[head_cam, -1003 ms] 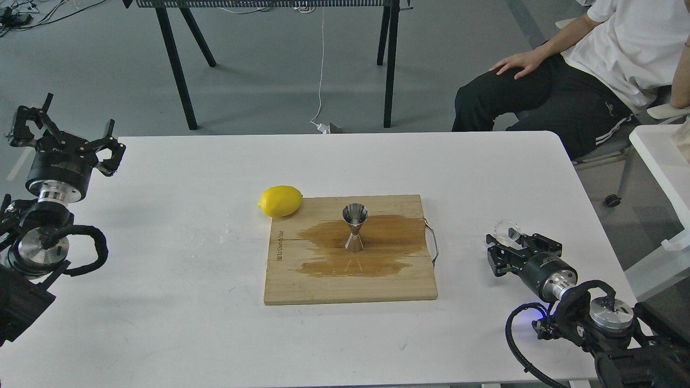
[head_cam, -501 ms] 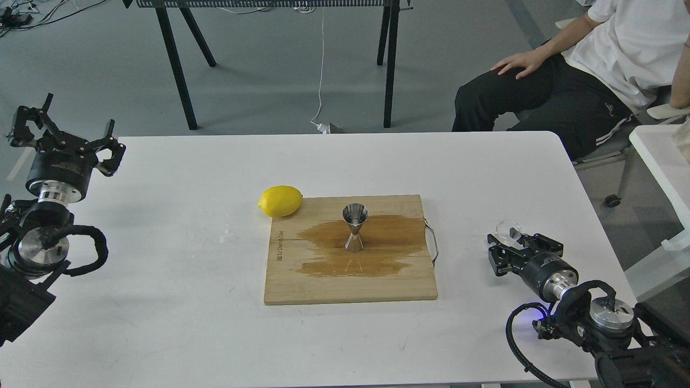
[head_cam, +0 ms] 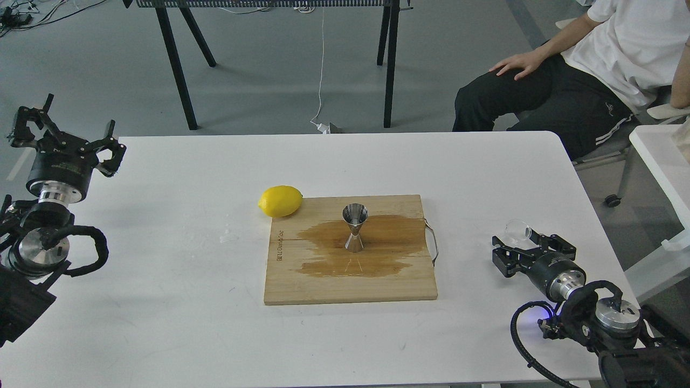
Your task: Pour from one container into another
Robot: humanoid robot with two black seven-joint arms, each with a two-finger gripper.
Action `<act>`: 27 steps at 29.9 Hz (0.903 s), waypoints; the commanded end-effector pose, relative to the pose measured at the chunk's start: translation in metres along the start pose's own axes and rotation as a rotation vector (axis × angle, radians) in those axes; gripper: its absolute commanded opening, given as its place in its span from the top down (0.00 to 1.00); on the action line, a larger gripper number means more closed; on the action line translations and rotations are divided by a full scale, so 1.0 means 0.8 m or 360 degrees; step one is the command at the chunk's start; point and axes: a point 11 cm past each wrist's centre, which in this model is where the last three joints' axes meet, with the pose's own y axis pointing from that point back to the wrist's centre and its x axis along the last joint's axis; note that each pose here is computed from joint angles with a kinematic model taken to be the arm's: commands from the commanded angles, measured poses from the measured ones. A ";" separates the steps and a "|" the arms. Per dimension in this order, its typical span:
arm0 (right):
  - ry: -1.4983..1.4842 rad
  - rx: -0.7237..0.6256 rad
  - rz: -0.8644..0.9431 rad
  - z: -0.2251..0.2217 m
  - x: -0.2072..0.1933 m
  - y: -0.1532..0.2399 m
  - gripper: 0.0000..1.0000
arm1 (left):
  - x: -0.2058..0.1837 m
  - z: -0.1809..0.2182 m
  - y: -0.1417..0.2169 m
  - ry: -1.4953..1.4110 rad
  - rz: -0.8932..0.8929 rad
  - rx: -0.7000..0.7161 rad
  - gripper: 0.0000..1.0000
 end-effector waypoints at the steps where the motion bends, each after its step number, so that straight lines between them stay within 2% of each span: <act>1: 0.0000 -0.0005 -0.0006 0.001 -0.002 -0.001 0.21 | 0.000 0.001 0.000 -0.0002 0.0001 0.0000 0.00; 4: -0.0001 -0.0013 -0.0021 0.004 -0.005 -0.001 0.15 | 0.000 0.001 0.000 -0.0002 0.0001 0.0000 0.00; 6: -0.0001 -0.0015 -0.0023 0.004 -0.006 -0.001 0.07 | 0.000 0.001 0.000 -0.0002 0.0001 0.0000 0.00; 18: 0.0022 -0.0049 -0.0140 0.009 -0.034 -0.001 0.05 | 0.004 0.005 0.002 -0.0016 0.0009 -0.0003 0.00; 27: 0.0167 0.0005 -0.0518 -0.023 -0.097 0.008 0.02 | 0.005 0.007 0.002 -0.0017 0.0010 -0.0006 0.00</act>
